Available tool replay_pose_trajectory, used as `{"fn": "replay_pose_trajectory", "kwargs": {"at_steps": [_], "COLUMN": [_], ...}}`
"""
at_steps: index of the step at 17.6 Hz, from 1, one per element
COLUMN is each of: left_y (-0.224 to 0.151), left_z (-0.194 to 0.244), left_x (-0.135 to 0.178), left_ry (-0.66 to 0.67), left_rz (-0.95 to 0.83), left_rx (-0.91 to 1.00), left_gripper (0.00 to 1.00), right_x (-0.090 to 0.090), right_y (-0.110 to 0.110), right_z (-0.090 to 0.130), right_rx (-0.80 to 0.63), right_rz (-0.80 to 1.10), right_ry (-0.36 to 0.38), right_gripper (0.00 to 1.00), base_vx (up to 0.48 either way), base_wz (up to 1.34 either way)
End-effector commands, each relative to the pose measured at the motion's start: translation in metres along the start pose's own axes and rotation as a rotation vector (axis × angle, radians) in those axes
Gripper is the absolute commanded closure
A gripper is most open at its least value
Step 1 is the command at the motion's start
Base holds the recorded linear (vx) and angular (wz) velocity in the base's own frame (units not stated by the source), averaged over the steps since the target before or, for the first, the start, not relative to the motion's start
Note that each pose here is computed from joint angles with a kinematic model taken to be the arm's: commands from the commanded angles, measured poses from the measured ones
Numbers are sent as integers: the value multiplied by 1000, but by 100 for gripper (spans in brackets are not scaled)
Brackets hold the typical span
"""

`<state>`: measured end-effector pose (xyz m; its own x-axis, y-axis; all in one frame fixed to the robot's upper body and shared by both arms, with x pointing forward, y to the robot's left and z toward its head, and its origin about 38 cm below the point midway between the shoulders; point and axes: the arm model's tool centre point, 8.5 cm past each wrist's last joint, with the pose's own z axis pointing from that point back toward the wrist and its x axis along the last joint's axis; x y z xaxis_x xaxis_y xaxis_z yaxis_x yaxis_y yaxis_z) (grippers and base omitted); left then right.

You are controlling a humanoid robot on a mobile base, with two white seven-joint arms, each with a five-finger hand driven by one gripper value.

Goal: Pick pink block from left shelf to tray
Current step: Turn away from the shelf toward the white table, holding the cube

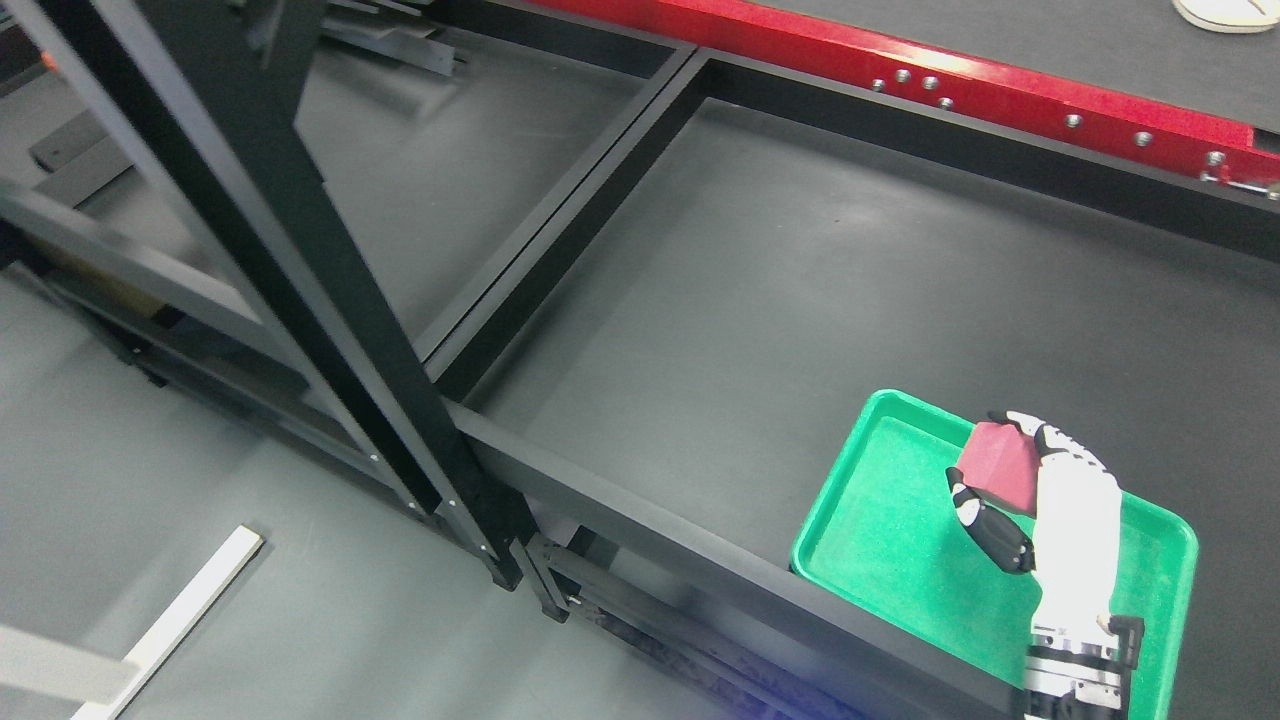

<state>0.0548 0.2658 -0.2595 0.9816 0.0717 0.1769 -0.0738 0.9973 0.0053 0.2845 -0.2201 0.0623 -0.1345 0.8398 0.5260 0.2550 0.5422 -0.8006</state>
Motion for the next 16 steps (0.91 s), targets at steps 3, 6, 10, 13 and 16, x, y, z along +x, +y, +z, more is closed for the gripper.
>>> {"fn": "replay_pose_trajectory", "kwargs": {"at_steps": [3, 6, 10, 13, 16], "left_y": [11, 11, 11, 11, 11], "left_z": [0, 0, 0, 0, 0], "left_x": [7, 7, 7, 7, 7], "left_ry": [-19, -19, -19, -19, -19], "left_rz": [4, 4, 4, 4, 4], "left_rx": [18, 18, 18, 18, 18], "left_gripper": [0, 0, 0, 0, 0], "right_x": [-3, -4, -5, -6, -6], "right_y": [-2, -2, -3, -4, -3], "right_z": [5, 5, 5, 5, 5], "right_rx": [-10, -10, -17, -18, -19], "right_rz": [11, 10, -21, -27, -34], "right_ry": [5, 5, 20, 26, 28], "right_gripper": [99, 99, 99, 99, 99], "base_vx": [-49, -66, -68, -79, -86], "base_wz": [291, 359, 515, 582, 601]}}
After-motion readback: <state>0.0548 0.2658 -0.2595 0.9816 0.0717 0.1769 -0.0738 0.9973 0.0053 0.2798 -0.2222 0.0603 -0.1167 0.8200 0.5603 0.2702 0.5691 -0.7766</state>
